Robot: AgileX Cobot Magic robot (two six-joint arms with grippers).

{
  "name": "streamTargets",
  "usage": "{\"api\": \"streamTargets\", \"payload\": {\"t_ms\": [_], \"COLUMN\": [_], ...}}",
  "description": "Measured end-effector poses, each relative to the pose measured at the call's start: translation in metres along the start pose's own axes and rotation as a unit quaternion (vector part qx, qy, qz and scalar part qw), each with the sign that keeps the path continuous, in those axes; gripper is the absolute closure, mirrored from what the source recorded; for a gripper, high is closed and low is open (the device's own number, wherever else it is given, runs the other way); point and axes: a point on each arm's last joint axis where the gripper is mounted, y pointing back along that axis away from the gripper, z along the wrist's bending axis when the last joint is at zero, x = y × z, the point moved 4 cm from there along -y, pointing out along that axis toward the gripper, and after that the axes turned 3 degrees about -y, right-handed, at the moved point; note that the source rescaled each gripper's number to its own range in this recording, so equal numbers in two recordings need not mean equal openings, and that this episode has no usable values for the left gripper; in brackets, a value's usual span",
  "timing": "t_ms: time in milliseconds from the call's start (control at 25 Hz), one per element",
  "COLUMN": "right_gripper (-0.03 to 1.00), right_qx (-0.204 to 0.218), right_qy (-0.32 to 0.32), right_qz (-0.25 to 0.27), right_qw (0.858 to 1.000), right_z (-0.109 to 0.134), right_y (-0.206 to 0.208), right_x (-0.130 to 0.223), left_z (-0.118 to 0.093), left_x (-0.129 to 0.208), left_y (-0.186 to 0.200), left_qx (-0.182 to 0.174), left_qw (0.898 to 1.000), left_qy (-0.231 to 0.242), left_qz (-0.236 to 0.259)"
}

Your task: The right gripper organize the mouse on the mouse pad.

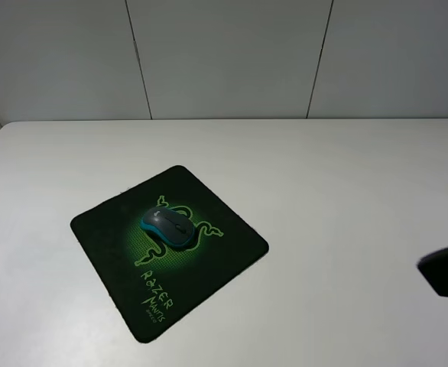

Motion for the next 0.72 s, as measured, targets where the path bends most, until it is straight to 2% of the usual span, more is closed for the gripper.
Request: {"api": "streamTargets", "payload": {"t_ms": [240, 320, 520, 720], "right_gripper": [-0.03, -0.03, -0.03, -0.03], "right_qx": [0.003, 0.016, 0.087, 0.177], "right_qy": [0.002, -0.011, -0.071, -0.145], "right_qz": [-0.048, -0.06, -0.093, -0.133], "right_qw": [0.999, 0.998, 0.989, 0.964], "right_z": [-0.007, -0.013, -0.03, -0.045], "right_y": [0.014, 0.014, 0.016, 0.019], "right_x": [0.045, 0.057, 0.079, 0.098], "left_z": [0.0, 0.0, 0.0, 0.0], "left_x": [0.0, 0.0, 0.0, 0.0], "left_y": [0.0, 0.0, 0.0, 0.0], "left_qx": [0.0, 0.0, 0.0, 0.0], "left_qw": [1.0, 1.0, 1.0, 1.0], "left_qy": [0.0, 0.0, 0.0, 0.0], "left_qz": [0.0, 0.0, 0.0, 0.0]}}
